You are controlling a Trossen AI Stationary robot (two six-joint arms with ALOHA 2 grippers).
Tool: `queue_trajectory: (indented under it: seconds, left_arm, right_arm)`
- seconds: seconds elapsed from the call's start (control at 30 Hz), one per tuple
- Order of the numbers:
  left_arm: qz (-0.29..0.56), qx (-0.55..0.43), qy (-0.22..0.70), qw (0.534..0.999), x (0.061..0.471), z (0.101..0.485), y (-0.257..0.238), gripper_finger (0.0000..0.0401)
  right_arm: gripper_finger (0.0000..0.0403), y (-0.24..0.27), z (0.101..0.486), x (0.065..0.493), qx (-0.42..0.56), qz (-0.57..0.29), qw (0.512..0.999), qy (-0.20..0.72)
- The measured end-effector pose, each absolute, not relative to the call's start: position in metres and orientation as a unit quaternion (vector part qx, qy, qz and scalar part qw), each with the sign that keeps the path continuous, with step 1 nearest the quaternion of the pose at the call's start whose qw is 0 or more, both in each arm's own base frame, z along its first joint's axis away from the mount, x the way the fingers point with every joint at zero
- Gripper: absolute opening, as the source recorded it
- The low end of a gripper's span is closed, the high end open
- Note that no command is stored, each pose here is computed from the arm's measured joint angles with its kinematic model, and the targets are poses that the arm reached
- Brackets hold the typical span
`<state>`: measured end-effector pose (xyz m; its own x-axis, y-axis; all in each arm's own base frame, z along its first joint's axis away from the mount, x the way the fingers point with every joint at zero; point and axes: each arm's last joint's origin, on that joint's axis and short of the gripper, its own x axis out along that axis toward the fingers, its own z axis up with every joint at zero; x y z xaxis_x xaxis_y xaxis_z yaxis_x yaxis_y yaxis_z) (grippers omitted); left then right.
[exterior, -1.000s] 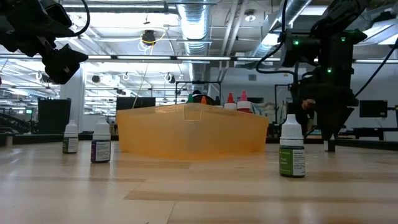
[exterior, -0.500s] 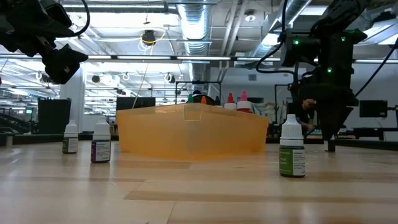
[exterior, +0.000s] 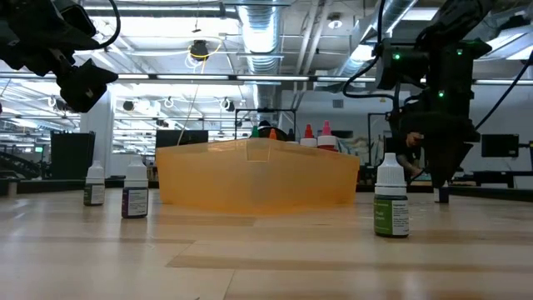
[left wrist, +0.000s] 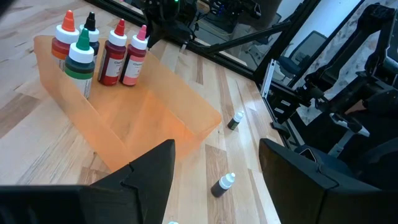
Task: Pick & Place food coloring
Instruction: Put the small brown food coloring bottle into the orange bin
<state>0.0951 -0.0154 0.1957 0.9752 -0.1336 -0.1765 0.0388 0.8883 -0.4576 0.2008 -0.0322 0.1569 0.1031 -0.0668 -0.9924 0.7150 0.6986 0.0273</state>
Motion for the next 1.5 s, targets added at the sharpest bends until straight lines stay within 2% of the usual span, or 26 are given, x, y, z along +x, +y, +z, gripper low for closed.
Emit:
queue_trajectory:
  seconds: [0.5, 0.63, 0.77, 1.0, 1.2, 1.37, 1.5]
  left_arm:
    - [-0.045, -0.232, 0.102, 0.966, 0.095, 0.196, -0.015, 0.0224]
    - [-0.045, -0.232, 0.102, 0.966, 0.095, 0.196, -0.015, 0.0224]
    - [-0.045, -0.232, 0.102, 0.966, 0.095, 0.196, -0.015, 0.0224]
    - [-0.045, -0.232, 0.102, 0.966, 0.095, 0.196, -0.015, 0.0224]
    - [-0.045, -0.232, 0.102, 0.966, 0.095, 0.196, -0.015, 0.0224]
    - [-0.045, -0.232, 0.102, 0.966, 0.095, 0.196, -0.015, 0.0224]
    - [-0.045, -0.232, 0.102, 0.966, 0.095, 0.196, -0.015, 0.0224]
  right_arm:
    - [0.0049, -0.026, 0.200, 0.224, 0.238, -0.234, 0.727, 0.600]
    - [0.0048, -0.020, 0.222, 0.231, 0.222, -0.193, 0.739, 0.606]
    - [0.0048, -0.007, 0.247, 0.243, 0.199, -0.121, 0.774, 0.589]
    - [0.0048, 0.020, 0.296, 0.259, 0.089, 0.014, 0.843, 0.530]
    - [0.0048, 0.045, 0.331, 0.268, -0.029, 0.115, 0.889, 0.442]
    - [0.0049, 0.057, 0.350, 0.274, -0.073, 0.148, 0.914, 0.370]
    - [0.0054, 0.057, 0.352, 0.275, -0.069, 0.145, 0.919, 0.361]
